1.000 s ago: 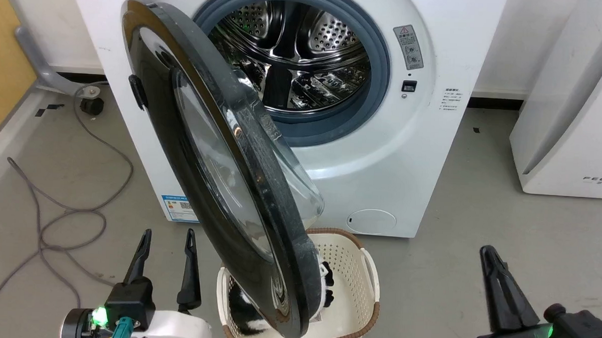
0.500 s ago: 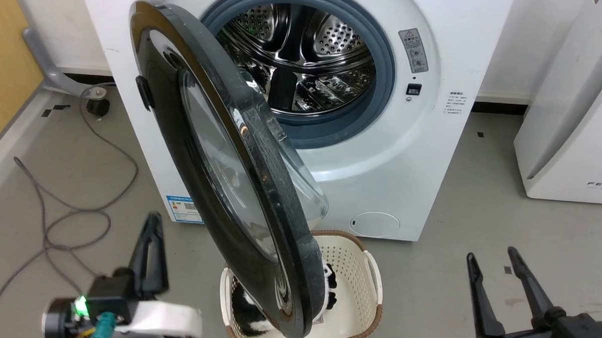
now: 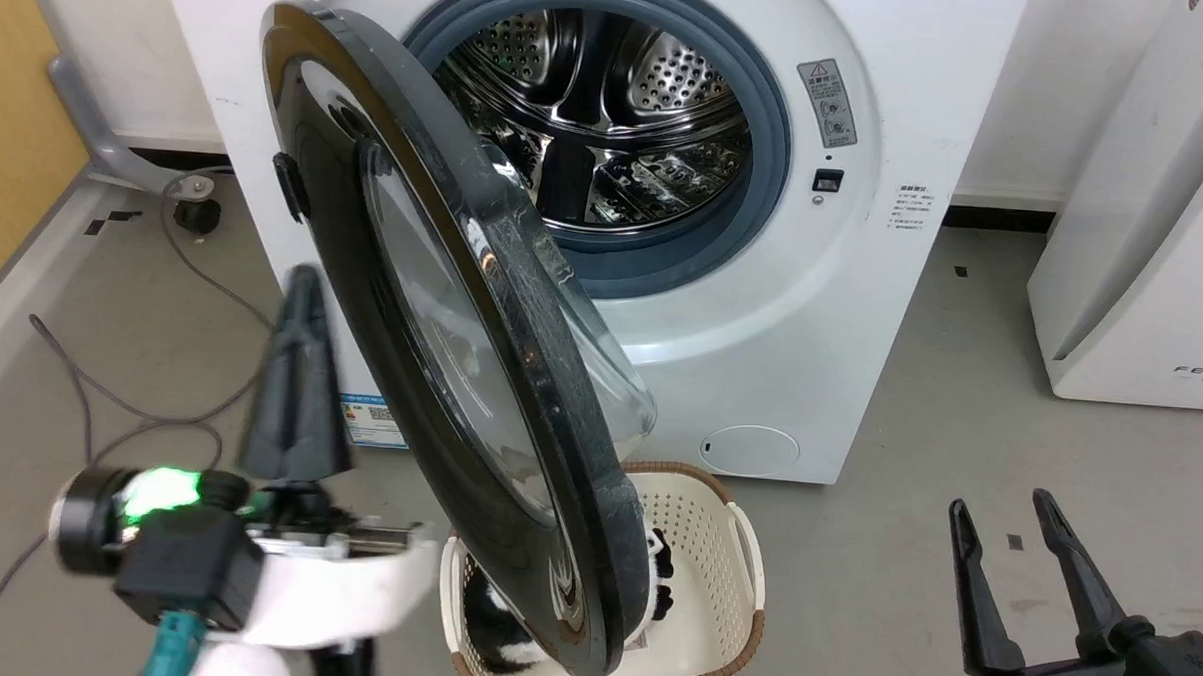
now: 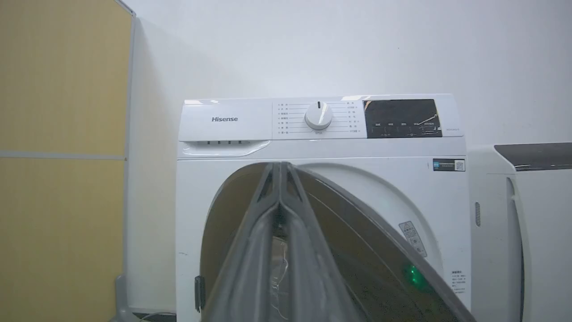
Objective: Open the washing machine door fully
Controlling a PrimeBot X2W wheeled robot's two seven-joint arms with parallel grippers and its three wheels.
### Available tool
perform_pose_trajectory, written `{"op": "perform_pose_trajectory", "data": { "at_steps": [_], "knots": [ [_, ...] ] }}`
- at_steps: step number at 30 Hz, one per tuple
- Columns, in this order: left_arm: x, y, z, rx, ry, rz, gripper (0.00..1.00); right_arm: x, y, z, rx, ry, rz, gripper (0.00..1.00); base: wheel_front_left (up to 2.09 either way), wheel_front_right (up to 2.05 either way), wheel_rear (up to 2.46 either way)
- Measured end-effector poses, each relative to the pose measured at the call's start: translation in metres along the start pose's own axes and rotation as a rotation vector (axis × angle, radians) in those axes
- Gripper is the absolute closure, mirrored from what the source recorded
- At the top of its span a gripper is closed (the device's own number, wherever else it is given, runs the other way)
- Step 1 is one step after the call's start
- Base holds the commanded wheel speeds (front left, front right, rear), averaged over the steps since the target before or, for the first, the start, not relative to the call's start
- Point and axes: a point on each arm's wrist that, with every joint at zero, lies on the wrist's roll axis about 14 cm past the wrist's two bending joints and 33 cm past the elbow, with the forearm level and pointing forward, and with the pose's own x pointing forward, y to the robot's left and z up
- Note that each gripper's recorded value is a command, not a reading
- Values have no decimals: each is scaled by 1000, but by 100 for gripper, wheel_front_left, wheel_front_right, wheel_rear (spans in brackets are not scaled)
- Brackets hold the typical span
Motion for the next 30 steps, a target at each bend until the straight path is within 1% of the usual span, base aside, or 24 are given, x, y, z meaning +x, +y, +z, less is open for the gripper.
{"op": "perform_pose_trajectory", "data": {
  "at_steps": [4,7,8,9,12,13,14,15,16,17,20,22,25,28,30],
  "knots": [
    [4,-33,21,-63,-66,-110,100,-2,-1,-2,7,6,-6,0,0,0,0],
    [1,-63,29,-111,-86,-211,100,-3,-2,-1,7,6,-8,0,0,0,0],
    [-4,-83,33,-138,-90,-282,100,-3,-2,-1,8,6,-7,0,0,0,0],
    [-7,-92,34,-154,-90,-315,100,-3,-2,-1,9,5,-8,0,0,0,0],
    [-17,-119,38,-191,-89,-410,100,-3,-1,-1,12,3,-7,0,0,0,0],
    [-17,-119,38,-191,-89,-410,100,-3,-1,-1,12,3,-7,0,0,0,0],
    [-24,-135,39,-210,-85,-466,100,-3,-1,0,12,2,-5,0,0,0,0],
    [-24,-135,39,-210,-85,-466,100,-3,-1,0,12,2,-5,0,0,0,0],
    [-28,-142,39,-218,-80,-490,100,-3,-1,0,12,2,-5,0,0,0,0],
    [-36,-155,38,-229,-69,-540,100,-2,0,0,12,1,-3,0,0,0,0],
    [-46,-170,34,-248,-44,-594,100,-2,1,0,14,1,0,0,0,0,0],
    [-49,-174,32,-252,-36,-608,100,-1,1,0,16,1,1,0,0,0,0],
    [-63,-187,23,-272,13,-653,100,0,3,-2,19,4,8,0,0,0,0],
    [-71,-192,15,-278,48,-674,100,0,4,-2,20,6,11,0,0,0,0],
    [-79,-197,1,-280,101,-689,100,1,6,-5,22,13,15,0,0,0,0]
  ]
}}
